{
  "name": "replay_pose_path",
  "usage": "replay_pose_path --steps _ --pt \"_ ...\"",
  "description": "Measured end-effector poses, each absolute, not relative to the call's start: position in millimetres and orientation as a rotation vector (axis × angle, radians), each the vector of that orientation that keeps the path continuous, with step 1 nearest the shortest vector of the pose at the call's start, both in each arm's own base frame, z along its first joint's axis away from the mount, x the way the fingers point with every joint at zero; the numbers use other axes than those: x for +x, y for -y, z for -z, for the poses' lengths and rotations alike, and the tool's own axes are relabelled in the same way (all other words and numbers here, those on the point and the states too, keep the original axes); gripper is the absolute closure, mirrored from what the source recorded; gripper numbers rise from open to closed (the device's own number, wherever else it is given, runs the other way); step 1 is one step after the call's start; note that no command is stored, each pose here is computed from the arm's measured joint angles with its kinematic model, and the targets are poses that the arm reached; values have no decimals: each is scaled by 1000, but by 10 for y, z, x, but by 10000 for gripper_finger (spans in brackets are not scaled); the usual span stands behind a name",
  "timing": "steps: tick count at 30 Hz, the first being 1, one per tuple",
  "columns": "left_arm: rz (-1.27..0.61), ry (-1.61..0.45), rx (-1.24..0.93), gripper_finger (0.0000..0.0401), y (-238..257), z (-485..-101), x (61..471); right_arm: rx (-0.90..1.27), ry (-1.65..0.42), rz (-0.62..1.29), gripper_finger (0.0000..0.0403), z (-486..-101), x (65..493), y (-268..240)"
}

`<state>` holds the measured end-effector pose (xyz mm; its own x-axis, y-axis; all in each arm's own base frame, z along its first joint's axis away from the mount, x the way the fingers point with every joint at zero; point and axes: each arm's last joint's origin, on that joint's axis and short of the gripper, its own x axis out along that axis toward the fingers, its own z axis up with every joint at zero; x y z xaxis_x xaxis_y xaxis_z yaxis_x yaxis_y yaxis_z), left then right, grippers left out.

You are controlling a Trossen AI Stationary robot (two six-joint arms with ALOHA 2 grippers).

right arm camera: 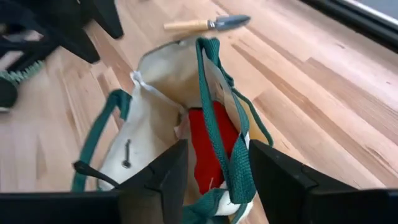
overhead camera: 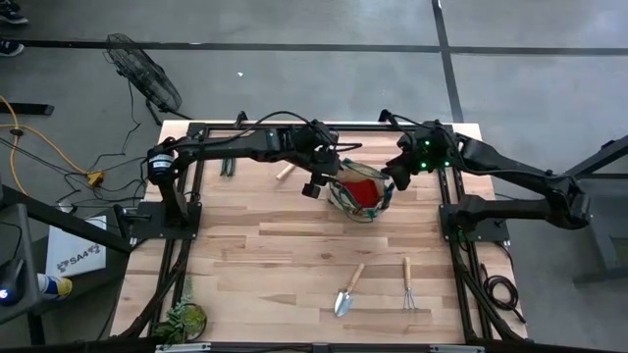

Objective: Pick & Place Garden tools in Gardening bag
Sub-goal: Adjust the gardening bag

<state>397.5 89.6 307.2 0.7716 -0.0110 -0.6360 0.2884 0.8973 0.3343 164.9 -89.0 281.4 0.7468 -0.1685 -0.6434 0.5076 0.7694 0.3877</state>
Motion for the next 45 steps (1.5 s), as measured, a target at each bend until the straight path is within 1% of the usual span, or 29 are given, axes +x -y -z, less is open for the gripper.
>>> replay_pose_path --steps 4,6,9,13,20,25,29,39,42,45 --pt "212 -727 436 242 -896 -2945 3996 624 -570 393 227 -2895 1572 842" --pt "246 -725 468 242 -880 -2876 4052 635 -545 370 225 -2937 1532 811" --pt "283 -783 484 242 -842 -2734 4079 635 -512 338 224 -2993 1473 765" --pt "284 -810 512 242 -833 -2696 4085 645 -475 339 224 -3049 1394 719" --pt "260 -865 525 242 -849 -2655 4066 663 -469 334 223 -3072 1312 667" --pt "280 -943 489 247 -835 -2609 4004 683 -515 329 223 -3035 1287 648" --pt "278 -990 441 273 -827 -2585 3966 686 -526 334 224 -3026 1281 645" --pt "298 -1037 253 372 -790 -2556 3911 686 -525 339 224 -3026 1282 647" --pt "288 -1033 213 391 -786 -2559 3915 683 -523 359 224 -3025 1280 653" --pt "276 -1037 190 398 -787 -2558 3914 684 -522 364 224 -3025 1280 654"
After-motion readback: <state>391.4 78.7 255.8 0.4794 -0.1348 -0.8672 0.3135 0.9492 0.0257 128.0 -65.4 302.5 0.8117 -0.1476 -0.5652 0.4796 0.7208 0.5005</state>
